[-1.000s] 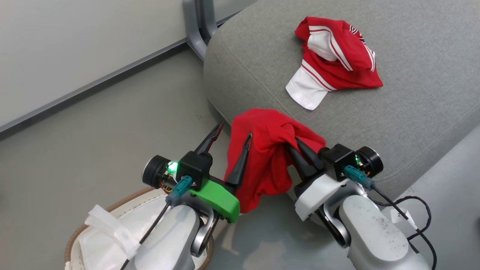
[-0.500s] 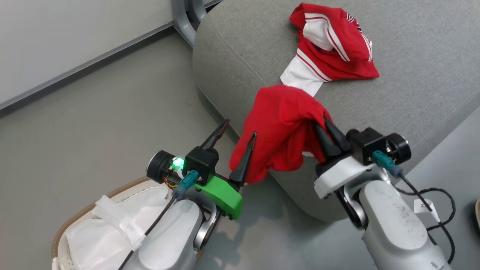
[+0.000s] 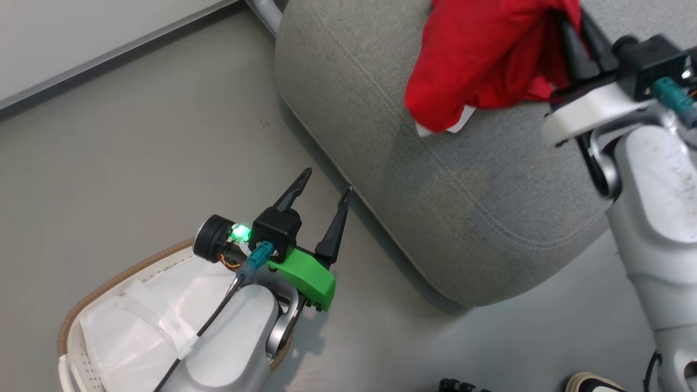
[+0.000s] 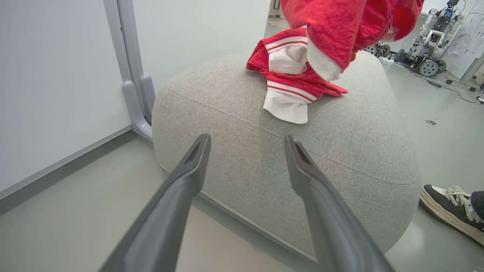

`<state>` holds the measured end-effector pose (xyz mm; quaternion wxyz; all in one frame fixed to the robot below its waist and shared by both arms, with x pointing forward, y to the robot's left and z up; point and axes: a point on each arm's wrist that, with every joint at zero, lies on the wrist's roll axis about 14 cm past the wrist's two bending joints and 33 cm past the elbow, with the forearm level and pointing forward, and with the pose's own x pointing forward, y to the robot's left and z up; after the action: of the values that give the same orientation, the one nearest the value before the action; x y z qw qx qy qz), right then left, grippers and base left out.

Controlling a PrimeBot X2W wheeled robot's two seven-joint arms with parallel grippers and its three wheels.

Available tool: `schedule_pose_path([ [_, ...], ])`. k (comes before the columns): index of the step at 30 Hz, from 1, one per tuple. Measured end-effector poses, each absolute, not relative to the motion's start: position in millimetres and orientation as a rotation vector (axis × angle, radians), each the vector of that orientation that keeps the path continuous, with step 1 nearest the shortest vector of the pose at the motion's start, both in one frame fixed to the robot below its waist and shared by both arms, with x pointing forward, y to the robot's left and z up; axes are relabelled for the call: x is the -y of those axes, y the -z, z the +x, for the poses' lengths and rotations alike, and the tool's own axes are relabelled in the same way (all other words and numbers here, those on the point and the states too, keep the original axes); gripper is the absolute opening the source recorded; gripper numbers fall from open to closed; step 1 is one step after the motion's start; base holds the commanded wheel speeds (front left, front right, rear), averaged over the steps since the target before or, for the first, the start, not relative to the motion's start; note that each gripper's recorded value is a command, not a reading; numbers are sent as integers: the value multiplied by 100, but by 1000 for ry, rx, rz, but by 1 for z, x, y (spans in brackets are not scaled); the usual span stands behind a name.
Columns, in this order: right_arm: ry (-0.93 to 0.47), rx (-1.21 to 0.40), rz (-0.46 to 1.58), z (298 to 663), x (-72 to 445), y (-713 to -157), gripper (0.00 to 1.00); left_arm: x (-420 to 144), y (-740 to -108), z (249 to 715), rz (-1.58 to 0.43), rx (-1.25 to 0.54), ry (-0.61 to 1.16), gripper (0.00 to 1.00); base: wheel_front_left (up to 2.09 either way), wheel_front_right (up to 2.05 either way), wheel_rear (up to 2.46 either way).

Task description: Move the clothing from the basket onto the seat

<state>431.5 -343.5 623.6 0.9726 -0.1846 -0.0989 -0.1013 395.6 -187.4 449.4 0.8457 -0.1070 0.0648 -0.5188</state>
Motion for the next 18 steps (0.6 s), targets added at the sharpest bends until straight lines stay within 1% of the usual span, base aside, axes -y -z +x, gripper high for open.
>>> schedule_pose_path([
  [4, 244, 218, -453, 443, 369, -649, 0, 183, -440, 402, -225, -153, 1082, 100, 0, 0, 0],
  [9, 295, 201, -505, 457, 395, -660, 0, 173, -430, 411, -216, -171, 1058, 100, 0, 0, 0],
  [18, 401, 114, -508, 475, 438, -640, 0, 160, -408, 428, -209, -209, 1026, 100, 0, 0, 0],
])
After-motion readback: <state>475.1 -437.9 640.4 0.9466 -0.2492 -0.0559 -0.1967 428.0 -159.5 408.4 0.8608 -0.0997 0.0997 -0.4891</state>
